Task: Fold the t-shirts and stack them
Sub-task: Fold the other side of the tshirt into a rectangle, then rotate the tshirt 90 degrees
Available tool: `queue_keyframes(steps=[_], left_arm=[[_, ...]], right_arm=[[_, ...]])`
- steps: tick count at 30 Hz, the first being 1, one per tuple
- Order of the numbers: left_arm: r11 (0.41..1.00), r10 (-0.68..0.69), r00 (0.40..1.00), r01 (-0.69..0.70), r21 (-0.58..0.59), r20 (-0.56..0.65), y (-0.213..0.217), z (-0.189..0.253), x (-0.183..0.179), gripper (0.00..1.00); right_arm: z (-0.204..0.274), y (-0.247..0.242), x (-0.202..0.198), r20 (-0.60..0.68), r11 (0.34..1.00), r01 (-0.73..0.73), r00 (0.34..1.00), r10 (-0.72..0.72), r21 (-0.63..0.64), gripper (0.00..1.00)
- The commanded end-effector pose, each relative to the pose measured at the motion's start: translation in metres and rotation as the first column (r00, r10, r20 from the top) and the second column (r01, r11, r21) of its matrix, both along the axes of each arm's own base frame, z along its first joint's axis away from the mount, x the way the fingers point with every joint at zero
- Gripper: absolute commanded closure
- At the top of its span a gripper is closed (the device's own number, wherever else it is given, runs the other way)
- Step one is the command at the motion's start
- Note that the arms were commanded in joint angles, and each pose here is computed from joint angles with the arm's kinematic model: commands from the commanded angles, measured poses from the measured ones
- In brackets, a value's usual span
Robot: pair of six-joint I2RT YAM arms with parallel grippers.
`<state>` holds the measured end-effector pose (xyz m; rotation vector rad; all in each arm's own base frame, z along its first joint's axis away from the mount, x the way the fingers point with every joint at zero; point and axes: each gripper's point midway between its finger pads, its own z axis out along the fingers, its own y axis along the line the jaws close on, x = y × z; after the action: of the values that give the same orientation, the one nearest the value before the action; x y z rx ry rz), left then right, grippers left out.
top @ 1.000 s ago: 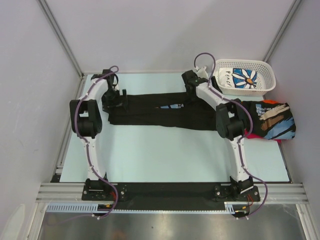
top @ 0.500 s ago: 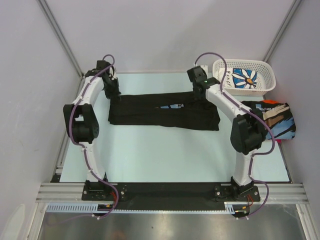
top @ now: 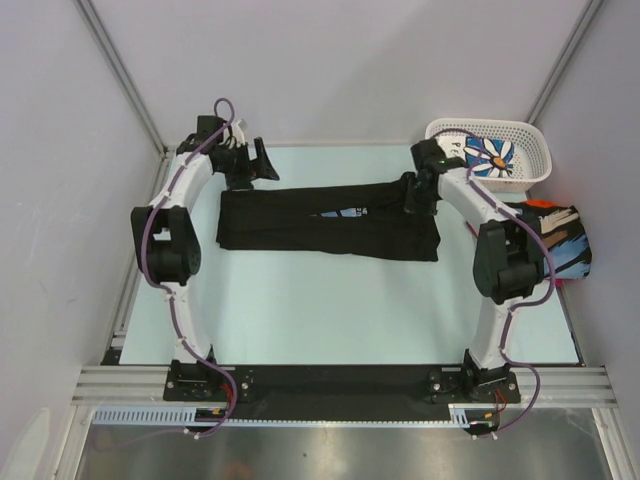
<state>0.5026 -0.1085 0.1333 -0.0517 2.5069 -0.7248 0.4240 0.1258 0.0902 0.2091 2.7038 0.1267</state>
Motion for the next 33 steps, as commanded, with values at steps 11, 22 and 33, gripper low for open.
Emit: queue_keyframes(steps=[11,22,33], left_arm=[[0.995,-0.011,0.988,-0.005,0.105,0.156,0.016,0.032,0.026,0.0],[0.965,0.076,0.997,-0.079,0.25,0.021,0.044,-0.031,0.04,0.0],[0.876,0.224,0.975,-0.196,0.441,-0.011,0.095,-0.051,0.04,0.03]], right_arm=[[0.008,-0.07,-0.058,-0.154,0.97,0.21,0.969,-0.191,0.119,0.59],[-0.014,-0.073,-0.093,-0.308,0.957,0.264,0.927,-0.216,0.123,0.55],[-0.051,-0.056,-0.087,-0.385,0.947,0.286,0.899,-0.211,0.149,0.55]])
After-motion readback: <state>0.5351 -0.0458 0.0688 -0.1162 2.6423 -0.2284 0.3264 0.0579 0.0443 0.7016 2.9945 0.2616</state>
